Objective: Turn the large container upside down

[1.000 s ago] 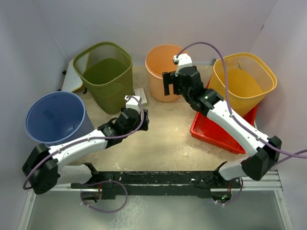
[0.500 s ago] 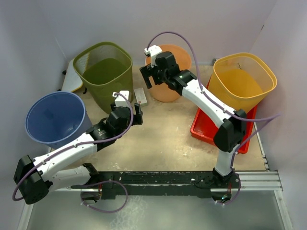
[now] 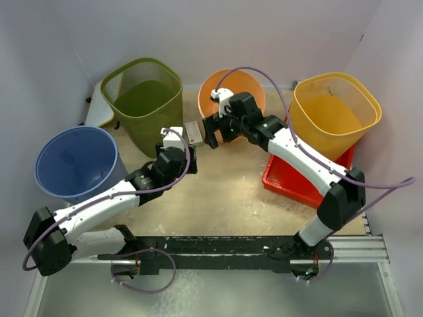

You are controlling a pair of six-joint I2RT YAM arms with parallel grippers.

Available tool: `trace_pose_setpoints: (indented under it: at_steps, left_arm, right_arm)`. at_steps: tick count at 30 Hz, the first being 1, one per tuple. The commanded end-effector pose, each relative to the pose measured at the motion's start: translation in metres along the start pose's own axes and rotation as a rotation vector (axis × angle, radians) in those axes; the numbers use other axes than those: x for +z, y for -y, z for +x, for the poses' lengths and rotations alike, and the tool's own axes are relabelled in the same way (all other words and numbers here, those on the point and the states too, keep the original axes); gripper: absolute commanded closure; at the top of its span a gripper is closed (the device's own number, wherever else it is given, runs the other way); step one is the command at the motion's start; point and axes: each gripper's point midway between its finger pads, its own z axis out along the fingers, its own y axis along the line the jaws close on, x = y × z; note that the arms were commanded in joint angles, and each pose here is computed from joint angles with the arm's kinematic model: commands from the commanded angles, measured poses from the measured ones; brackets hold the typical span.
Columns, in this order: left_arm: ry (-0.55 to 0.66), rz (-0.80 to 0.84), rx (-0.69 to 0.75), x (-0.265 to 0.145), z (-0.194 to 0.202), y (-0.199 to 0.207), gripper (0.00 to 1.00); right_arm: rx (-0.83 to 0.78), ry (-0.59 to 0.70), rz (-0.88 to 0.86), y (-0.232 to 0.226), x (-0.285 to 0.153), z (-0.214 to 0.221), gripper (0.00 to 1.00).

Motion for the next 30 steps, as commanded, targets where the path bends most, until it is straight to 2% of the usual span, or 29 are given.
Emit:
trace_pose_setpoints:
  at_steps: [1, 5, 20, 27, 30]
  left_arm:
    - [0.068, 0.020, -0.020, -0.002, -0.028, 0.009, 0.25]
    - [0.085, 0.012, -0.020, -0.005, -0.034, 0.006, 0.25]
    - [0.080, 0.021, 0.007, -0.003, -0.041, 0.013, 0.26]
    - [0.124, 0.023, -0.006, -0.006, -0.058, 0.015, 0.26]
    - [0.122, 0.030, -0.013, -0.004, -0.065, 0.020, 0.26]
  right_arm:
    - [0.091, -0.035, -0.098, -0.022, -0.015, 0.027, 0.01]
    - [0.118, -0.078, -0.109, -0.025, -0.026, 0.055, 0.00]
    - [0.179, -0.113, 0.137, 0.015, -0.073, 0.120, 0.00]
    - [0.154, -0.073, 0.034, -0.003, -0.105, 0.117, 0.00]
    - [0.157, -0.102, -0.019, -0.013, -0.117, 0.123, 0.00]
